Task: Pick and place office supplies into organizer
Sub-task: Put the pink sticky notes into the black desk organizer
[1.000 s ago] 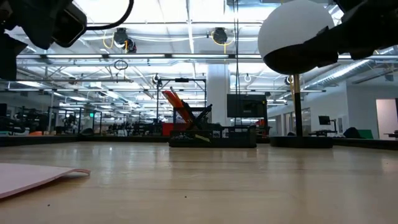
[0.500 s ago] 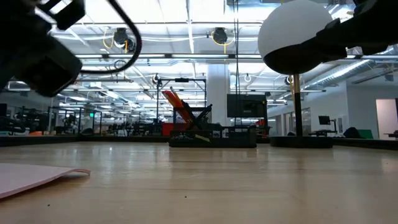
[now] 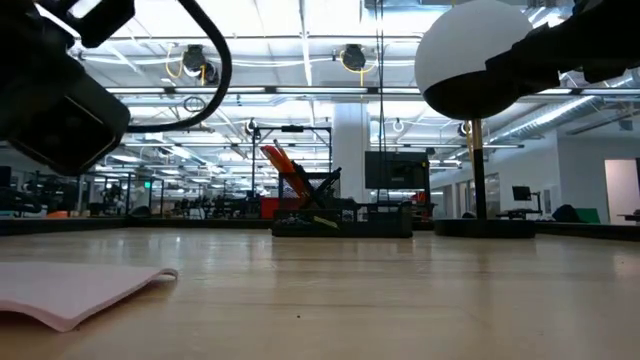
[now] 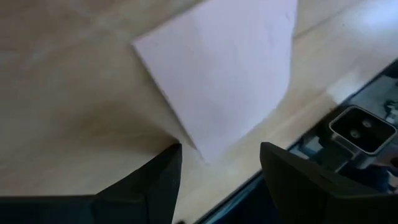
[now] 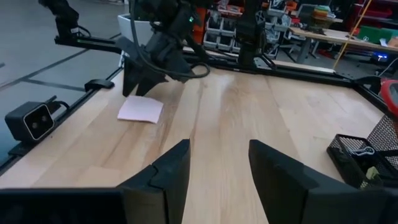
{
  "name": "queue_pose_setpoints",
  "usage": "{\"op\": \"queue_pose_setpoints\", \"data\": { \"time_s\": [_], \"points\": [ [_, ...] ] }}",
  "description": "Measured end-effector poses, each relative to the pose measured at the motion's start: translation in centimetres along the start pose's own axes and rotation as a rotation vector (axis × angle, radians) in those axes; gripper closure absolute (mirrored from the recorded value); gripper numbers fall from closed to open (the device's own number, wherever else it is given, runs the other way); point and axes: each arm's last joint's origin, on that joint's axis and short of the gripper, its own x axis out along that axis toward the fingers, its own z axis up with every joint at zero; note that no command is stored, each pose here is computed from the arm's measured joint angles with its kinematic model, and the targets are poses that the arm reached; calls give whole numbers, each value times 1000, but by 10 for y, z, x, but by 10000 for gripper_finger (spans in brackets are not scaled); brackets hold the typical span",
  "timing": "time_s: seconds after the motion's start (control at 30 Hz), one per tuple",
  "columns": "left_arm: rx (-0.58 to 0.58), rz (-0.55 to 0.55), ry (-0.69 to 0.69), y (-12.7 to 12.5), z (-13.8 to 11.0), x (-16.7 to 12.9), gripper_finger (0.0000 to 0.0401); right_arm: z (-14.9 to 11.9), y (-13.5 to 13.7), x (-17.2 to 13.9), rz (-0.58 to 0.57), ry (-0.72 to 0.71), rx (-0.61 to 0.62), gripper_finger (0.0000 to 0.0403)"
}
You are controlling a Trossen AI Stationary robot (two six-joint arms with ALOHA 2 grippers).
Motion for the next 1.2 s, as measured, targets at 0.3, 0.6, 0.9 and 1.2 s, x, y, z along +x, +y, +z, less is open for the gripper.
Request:
{"op": "queue_pose_setpoints", "data": {
  "time_s": [0.3,0.6,0.9,1.2],
  "points": [
    [20,1,-77,2,7,5,212,-1,0,0,0,8,5,248],
    [74,-5,-150,-1,25,4,363,-1,0,0,0,6,7,248],
    [190,-81,-272,-12,47,1,397,-1,0,0,0,6,8,248],
    [301,-141,-340,-23,71,-6,399,-1,0,0,0,6,31,248]
  ]
}}
